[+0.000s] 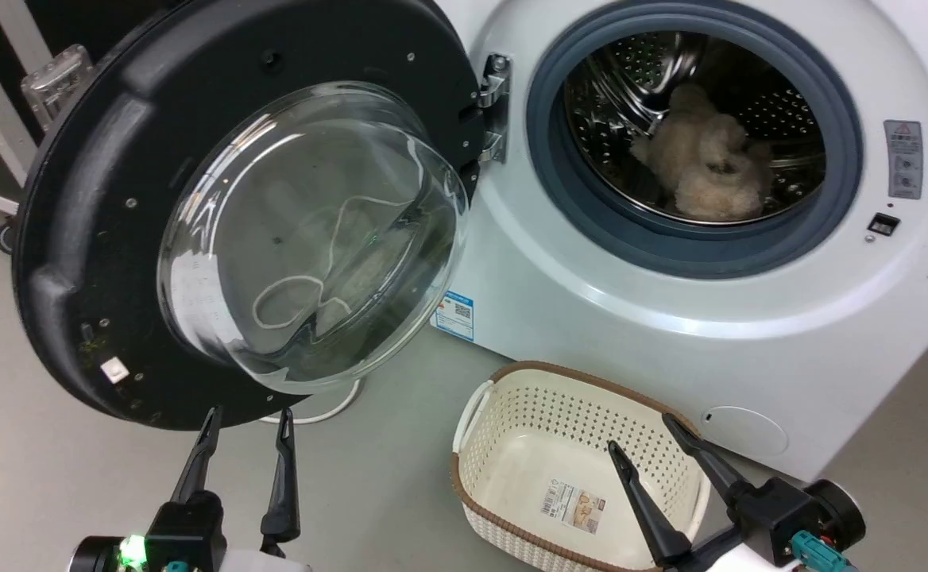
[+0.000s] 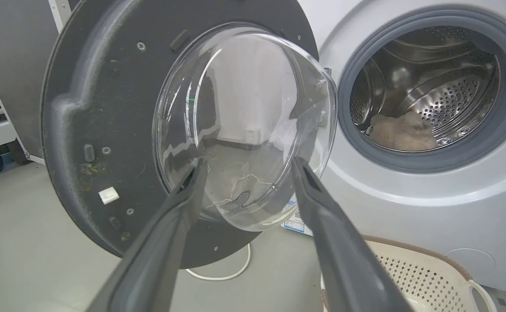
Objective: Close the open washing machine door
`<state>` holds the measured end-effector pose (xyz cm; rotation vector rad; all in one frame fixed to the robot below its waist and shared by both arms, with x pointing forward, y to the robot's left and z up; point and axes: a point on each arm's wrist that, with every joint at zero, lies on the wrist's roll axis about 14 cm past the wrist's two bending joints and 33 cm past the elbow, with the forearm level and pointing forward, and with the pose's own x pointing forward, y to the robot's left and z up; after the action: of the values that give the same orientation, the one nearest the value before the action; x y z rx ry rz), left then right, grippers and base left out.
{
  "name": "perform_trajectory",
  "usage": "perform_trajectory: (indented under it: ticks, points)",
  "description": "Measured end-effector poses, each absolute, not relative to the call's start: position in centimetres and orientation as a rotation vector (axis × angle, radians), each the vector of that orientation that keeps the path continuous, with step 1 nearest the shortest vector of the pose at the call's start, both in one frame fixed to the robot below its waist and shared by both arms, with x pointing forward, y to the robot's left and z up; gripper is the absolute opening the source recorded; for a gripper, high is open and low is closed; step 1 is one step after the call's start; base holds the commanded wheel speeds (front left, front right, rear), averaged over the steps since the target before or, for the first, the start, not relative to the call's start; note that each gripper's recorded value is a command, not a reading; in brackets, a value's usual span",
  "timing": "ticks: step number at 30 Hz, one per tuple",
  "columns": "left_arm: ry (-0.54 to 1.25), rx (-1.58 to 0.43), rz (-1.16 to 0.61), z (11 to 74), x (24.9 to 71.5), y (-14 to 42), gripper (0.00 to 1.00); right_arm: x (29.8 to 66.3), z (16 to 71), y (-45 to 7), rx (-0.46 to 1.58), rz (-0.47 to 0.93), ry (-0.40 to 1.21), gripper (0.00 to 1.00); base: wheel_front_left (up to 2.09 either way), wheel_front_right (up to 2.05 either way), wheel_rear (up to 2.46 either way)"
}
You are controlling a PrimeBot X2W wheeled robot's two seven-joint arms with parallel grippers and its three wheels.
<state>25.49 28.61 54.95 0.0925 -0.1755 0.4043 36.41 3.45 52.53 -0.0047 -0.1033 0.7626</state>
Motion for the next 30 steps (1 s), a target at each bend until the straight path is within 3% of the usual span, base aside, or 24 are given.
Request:
perform_trajectory:
  ticks: [4, 5, 6, 17, 27, 30]
  points:
    - [-0.178, 0.094, 0.42, 54.9, 24.9, 28.9, 1.0, 36.2, 52.5, 4.1, 0.001, 0.786, -0.105, 1.0, 0.0, 0.0, 0.0]
    - [-0.179, 0.093, 0.424, 54.8, 24.7, 29.0, 0.4, 36.1, 52.5, 4.3, 0.002, 0.792, -0.108, 1.0, 0.0, 0.0, 0.0]
    - [-0.177, 0.092, 0.427, 54.8, 24.6, 29.0, 0.0, 36.1, 52.5, 4.4, 0.004, 0.798, -0.109, 1.0, 0.0, 0.0, 0.0]
    - [-0.31, 0.055, 0.514, 58.2, 22.2, 31.4, 0.0, 35.6, 52.1, 5.9, 0.018, 0.852, -0.107, 1.0, 0.0, 0.0, 0.0]
    - [-0.583, -0.059, 0.606, 65.2, 20.4, 38.9, 0.0, 35.6, 51.1, 5.7, 0.028, 0.859, -0.09, 1.0, 0.0, 0.0, 0.0]
    - [-0.594, -0.159, 0.632, 66.3, 21.1, 42.1, 0.0, 36.1, 50.8, 4.6, 0.027, 0.829, -0.084, 1.0, 0.0, 0.0, 0.0]
